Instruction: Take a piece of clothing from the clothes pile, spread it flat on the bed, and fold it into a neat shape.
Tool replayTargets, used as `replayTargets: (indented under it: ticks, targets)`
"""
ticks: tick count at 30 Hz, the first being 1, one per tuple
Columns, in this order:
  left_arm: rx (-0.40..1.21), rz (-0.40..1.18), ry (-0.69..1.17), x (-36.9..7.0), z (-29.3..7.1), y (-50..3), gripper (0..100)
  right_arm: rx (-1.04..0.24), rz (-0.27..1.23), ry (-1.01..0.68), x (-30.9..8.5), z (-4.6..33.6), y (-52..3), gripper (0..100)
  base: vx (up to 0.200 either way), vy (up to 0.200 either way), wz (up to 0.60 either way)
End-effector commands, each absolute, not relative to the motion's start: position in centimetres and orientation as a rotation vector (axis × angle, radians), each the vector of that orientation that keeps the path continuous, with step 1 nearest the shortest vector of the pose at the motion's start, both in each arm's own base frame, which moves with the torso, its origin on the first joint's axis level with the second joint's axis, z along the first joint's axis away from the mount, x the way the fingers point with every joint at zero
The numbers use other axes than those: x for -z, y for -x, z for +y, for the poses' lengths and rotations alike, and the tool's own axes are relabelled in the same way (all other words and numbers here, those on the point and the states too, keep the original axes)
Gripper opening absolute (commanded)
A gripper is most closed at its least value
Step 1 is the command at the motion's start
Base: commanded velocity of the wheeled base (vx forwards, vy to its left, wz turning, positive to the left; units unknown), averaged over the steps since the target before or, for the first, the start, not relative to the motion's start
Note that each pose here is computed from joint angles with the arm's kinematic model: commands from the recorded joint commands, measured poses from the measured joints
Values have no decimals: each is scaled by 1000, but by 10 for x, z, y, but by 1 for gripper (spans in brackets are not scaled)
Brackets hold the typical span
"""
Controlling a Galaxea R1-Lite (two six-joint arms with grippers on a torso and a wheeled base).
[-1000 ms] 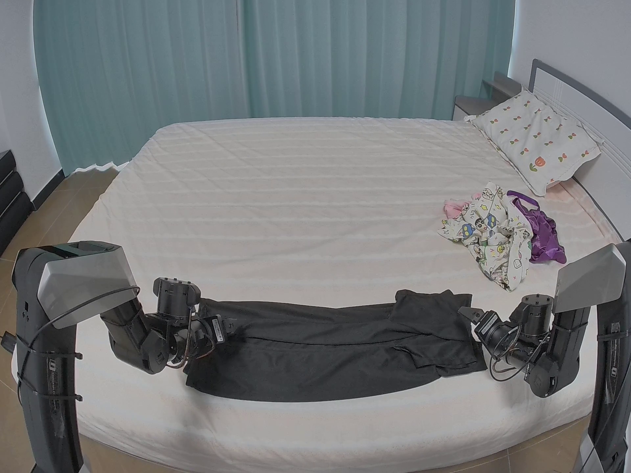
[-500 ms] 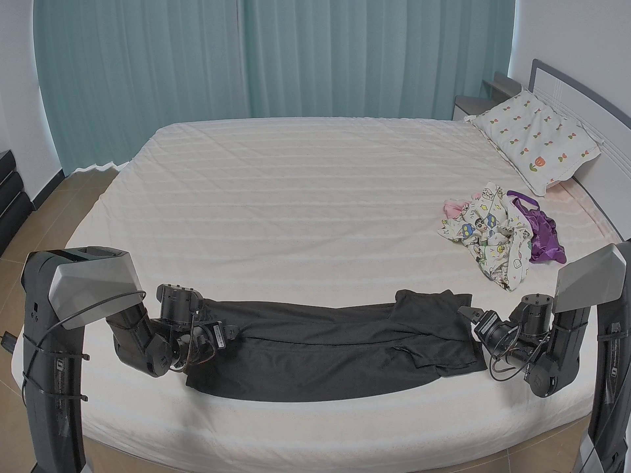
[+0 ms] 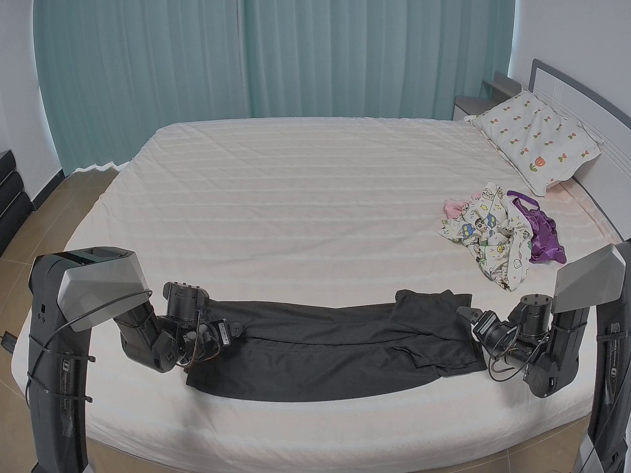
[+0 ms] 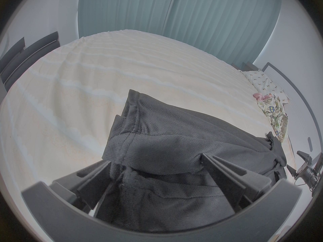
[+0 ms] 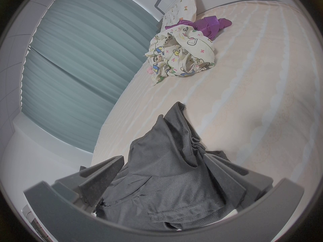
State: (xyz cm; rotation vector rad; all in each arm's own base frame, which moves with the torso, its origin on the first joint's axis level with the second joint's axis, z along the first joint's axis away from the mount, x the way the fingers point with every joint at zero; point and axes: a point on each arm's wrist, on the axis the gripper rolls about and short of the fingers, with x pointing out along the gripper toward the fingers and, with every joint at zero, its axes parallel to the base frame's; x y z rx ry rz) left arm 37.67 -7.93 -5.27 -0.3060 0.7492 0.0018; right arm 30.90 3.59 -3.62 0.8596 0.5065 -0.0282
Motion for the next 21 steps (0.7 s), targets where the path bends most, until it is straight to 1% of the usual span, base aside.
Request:
replayTargets:
  ticks: [1, 2, 9, 14, 21]
  targets:
    - [-1, 752, 308, 55, -80, -378, 100, 22, 498, -861, 36, 36, -310, 100, 0, 0, 0]
    - [-1, 753, 308, 55, -80, -377, 0, 22, 498, -861, 36, 36, -310, 100, 0, 0, 0]
    - [-9, 770, 305, 54, -78, -368, 0, 24, 498, -861, 36, 36, -310, 100, 0, 0, 0]
    - [-13, 760, 308, 44, -74, -363, 0, 22, 495, -861, 35, 36, -310, 100, 0, 0, 0]
    - [-47, 711, 325, 18, -56, -360, 0, 25, 492, -864, 34, 35, -310, 100, 0, 0, 0]
